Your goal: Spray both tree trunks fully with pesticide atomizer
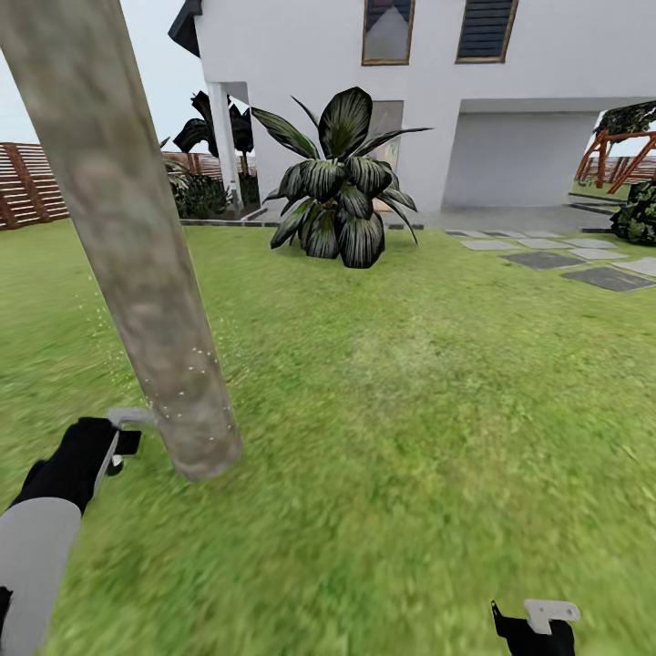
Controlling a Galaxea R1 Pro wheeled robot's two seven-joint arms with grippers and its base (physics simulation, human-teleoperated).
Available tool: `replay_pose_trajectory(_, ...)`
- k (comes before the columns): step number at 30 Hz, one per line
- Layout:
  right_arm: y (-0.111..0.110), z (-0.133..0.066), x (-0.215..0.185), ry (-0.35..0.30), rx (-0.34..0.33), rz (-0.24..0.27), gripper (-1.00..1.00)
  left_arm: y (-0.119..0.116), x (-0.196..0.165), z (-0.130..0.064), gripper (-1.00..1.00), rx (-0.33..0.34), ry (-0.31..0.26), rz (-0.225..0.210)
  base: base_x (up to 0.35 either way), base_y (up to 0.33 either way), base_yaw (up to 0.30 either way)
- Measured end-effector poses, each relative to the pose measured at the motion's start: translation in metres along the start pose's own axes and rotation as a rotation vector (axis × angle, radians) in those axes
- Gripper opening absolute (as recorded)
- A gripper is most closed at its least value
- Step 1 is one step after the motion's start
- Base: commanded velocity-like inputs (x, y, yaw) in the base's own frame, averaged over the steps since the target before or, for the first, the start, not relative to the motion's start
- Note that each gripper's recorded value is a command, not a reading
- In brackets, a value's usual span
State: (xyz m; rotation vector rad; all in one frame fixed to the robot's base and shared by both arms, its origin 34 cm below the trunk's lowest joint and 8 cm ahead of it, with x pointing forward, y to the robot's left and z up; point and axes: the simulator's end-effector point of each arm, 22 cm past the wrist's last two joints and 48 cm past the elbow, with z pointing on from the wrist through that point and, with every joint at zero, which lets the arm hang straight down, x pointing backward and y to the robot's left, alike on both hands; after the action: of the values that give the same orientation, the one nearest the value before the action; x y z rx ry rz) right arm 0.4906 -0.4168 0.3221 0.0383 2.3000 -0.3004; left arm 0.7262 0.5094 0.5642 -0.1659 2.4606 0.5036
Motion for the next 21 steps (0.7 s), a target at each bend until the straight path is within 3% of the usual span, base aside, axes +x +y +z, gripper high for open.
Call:
replay_pose_trajectory(4, 0.0, 0.0, 0.0, 0.0, 0.0, 0.0, 1.0, 0.008, -0.001, -0.001, -1.0, 0.014, 0.013, -0.002, 0.0, 0.0, 0.0)
replay_pose_trajectory(8, 0.0, 0.0, 0.0, 0.0, 0.001, 0.0, 1.0, -0.006, -0.004, -0.002, -1.0, 0.027, 0.01, 0.054, 0.0, 0.0, 0.178)
replay_pose_trajectory(14, 0.0, 0.0, 0.0, 0.0, 0.001, 0.0, 1.0, -0.028, -0.01, -0.007, -1.0, 0.155, 0.003, 0.062, 0.0, 0.0, 0.174)
replay_pose_trajectory(18, 0.0, 0.0, 0.0, 0.0, 0.0, 0.0, 1.0, -0.018, -0.005, -0.005, -1.0, 0.155, 0.011, 0.065, 0.0, 0.0, 0.007)
replay_pose_trajectory(21, 0.0, 0.0, 0.0, 0.0, 0.0, 0.0, 1.0, -0.017, -0.013, -0.01, -1.0, 0.154, -0.014, 0.062, 0.101, -0.059, 0.001)
